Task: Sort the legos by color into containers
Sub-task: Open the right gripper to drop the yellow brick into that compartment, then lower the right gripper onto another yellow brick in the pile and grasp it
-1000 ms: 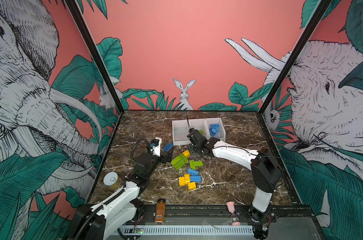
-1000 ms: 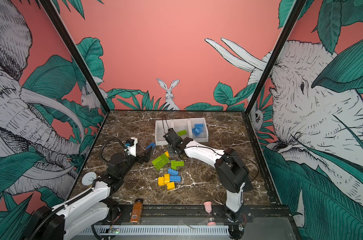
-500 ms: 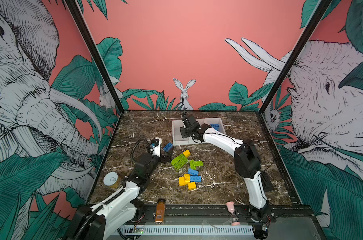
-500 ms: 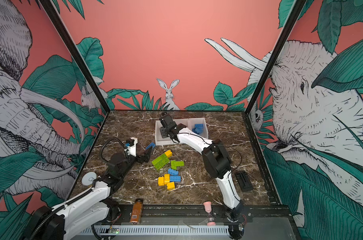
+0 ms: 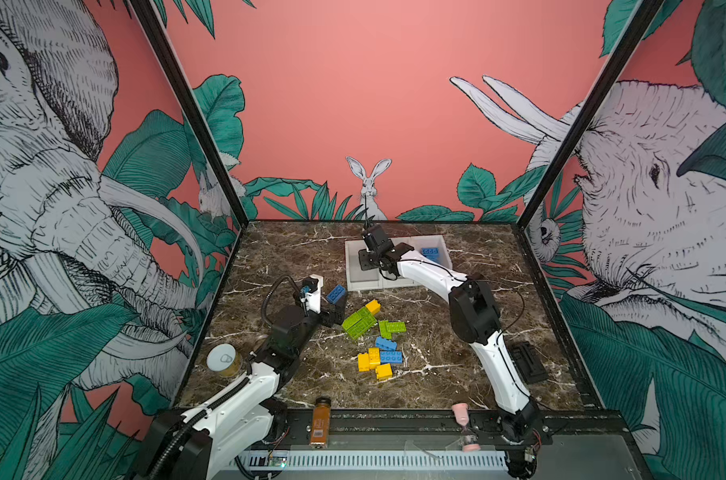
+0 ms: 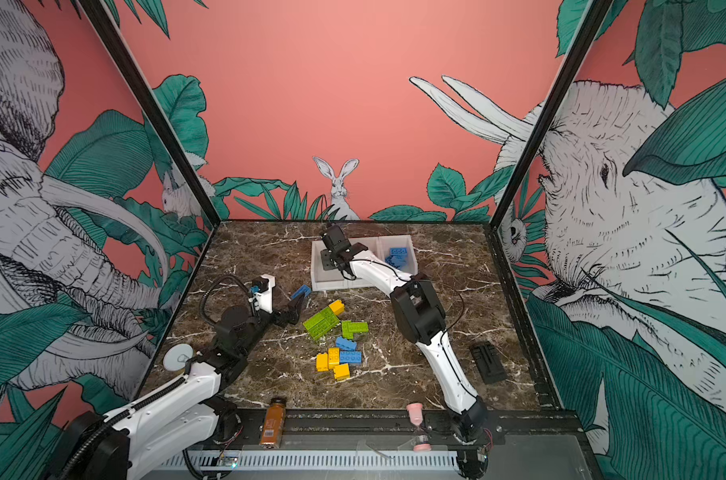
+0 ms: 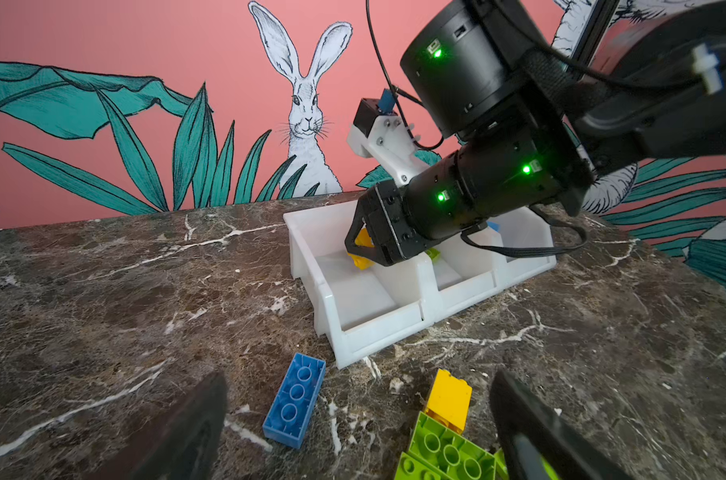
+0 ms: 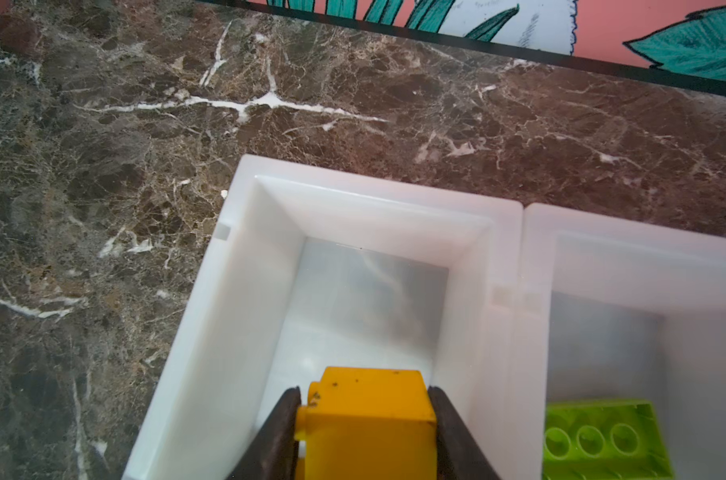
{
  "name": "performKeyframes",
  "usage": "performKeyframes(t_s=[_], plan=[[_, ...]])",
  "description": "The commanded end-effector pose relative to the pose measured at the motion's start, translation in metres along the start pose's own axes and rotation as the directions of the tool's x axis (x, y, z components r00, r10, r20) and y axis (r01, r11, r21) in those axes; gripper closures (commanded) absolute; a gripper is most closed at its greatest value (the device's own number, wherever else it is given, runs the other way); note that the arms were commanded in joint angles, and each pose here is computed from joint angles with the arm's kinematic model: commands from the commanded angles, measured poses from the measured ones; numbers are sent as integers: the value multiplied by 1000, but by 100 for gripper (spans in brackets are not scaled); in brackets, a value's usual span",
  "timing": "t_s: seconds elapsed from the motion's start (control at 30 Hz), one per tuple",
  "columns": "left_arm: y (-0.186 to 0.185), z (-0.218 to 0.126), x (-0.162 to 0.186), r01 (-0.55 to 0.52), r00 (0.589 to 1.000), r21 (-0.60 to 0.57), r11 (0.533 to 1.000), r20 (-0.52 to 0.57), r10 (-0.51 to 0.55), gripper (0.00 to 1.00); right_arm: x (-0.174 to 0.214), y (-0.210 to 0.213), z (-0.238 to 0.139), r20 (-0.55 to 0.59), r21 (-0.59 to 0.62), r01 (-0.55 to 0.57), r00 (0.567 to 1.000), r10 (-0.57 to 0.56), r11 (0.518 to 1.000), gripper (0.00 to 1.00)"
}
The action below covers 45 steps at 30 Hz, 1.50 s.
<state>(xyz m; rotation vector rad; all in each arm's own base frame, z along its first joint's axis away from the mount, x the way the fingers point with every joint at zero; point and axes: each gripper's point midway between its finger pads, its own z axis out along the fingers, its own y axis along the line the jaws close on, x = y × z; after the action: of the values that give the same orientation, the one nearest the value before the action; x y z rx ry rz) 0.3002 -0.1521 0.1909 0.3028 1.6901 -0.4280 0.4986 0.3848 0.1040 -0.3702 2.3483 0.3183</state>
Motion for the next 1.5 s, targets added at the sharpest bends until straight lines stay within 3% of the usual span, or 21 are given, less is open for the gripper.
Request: performKeyframes(t_s=[0.0,0.17,0.27,0.4,0.6,0.8,1.1,1.47], plan=[[2,-3,-3,-2,1000,-9,1000,20,2,1,-21,3,-9,60,-24,-38,997,40,999,60],[0,-2,-2,3,1000,-1,1000,17,-3,1,-20,7,-10,51,-43,-41,998,43,998,56],[1,-2,-2,1,1000,-1,1000,16,-1,1,-22,14,-15,53,-68,-35,998,39,997,34],[1,-3,-2,-1,1000,-2,1000,18,1,1,-30,21,-31,80,-86,-22,996,29,996,29],[1,-3,-2,-4,1000,-7,1000,16,4,1,-37,38,-84,124,-126,29,992,-13,992,28],[2,-3,-3,-1,1000,-8,1000,19,1,1,22,30,-117,11,-108,110,994,-109,988,29],[0,1,2,7,1000,4,1000,4,-7,1,97,27,-113,-115,-183,152,978,-174,971,35],[1,1,2,2,1000,-4,1000,3,-2,1,122,39,-84,-178,-247,145,965,-191,958,37]])
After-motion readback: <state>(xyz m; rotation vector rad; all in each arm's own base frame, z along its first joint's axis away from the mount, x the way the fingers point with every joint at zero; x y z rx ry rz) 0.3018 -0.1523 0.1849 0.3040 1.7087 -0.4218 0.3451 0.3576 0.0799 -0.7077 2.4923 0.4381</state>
